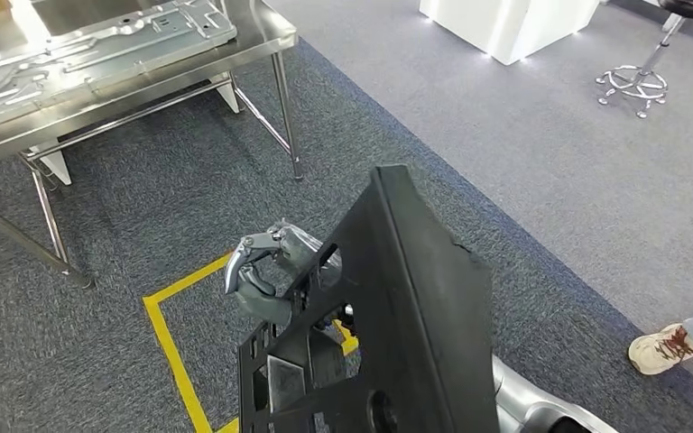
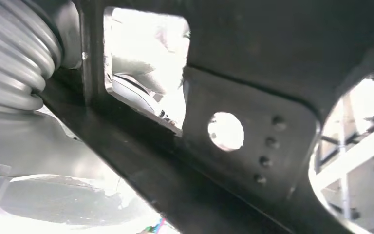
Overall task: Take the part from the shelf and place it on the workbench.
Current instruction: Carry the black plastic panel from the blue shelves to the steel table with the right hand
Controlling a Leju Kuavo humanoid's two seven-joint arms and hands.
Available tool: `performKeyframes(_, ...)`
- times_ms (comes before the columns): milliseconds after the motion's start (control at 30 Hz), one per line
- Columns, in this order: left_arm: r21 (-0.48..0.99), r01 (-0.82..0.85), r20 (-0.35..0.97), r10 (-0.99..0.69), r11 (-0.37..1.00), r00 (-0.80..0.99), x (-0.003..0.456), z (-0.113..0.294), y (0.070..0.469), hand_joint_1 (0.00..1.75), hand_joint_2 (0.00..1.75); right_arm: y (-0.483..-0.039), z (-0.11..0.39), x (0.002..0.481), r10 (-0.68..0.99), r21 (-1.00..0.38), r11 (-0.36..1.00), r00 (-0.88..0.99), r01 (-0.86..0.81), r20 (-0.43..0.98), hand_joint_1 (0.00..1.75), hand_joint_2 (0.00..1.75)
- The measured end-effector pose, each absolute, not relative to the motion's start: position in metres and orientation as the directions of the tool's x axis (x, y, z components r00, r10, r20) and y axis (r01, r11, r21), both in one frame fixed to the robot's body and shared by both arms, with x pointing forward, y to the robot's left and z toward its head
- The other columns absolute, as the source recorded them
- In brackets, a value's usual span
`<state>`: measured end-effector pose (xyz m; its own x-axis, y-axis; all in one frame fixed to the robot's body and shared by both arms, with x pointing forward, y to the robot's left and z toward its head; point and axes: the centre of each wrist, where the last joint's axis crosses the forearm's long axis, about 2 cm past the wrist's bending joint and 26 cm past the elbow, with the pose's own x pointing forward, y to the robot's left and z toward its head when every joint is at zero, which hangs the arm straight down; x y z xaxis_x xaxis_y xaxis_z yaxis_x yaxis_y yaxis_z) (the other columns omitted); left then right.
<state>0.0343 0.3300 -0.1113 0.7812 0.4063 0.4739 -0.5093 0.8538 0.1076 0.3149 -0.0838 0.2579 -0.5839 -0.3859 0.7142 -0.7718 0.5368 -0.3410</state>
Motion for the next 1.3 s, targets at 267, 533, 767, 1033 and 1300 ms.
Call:
performKeyframes(267, 0.104, -0.511, 0.477, 0.408, 0.853, 0.778, 0.037, -0.111, 0.33, 0.0, 1.75, -0.081, 0.257, 0.315, -0.385, -0.337, 0.534, -0.578, -0.775, 0.72, 1.71, 1.75)
performKeyframes(533, 0.086, -0.523, 0.488, 0.422, 0.848, 0.764, 0.038, -0.111, 0.33, 0.0, 1.75, -0.074, 0.266, 0.315, -0.403, -0.33, 0.526, -0.571, -0.784, 0.715, 1.71, 1.75)
performKeyframes(767, 0.045, -0.519, 0.522, 0.423, 0.853, 0.741, 0.039, -0.111, 0.329, 0.0, 1.75, -0.075, 0.262, 0.315, -0.376, -0.332, 0.531, -0.567, -0.78, 0.733, 1.71, 1.75)
performKeyframes(1033, 0.004, -0.512, 0.55, 0.425, 0.859, 0.719, 0.041, -0.111, 0.329, 0.0, 1.75, -0.07, 0.268, 0.314, -0.368, -0.344, 0.533, -0.577, -0.773, 0.729, 1.71, 1.75)
performKeyframes(1300, -0.015, -0.498, 0.578, 0.414, 0.867, 0.703, 0.043, -0.111, 0.329, 0.0, 1.75, -0.069, 0.269, 0.314, -0.368, -0.343, 0.533, -0.577, -0.773, 0.729, 1.71, 1.75)
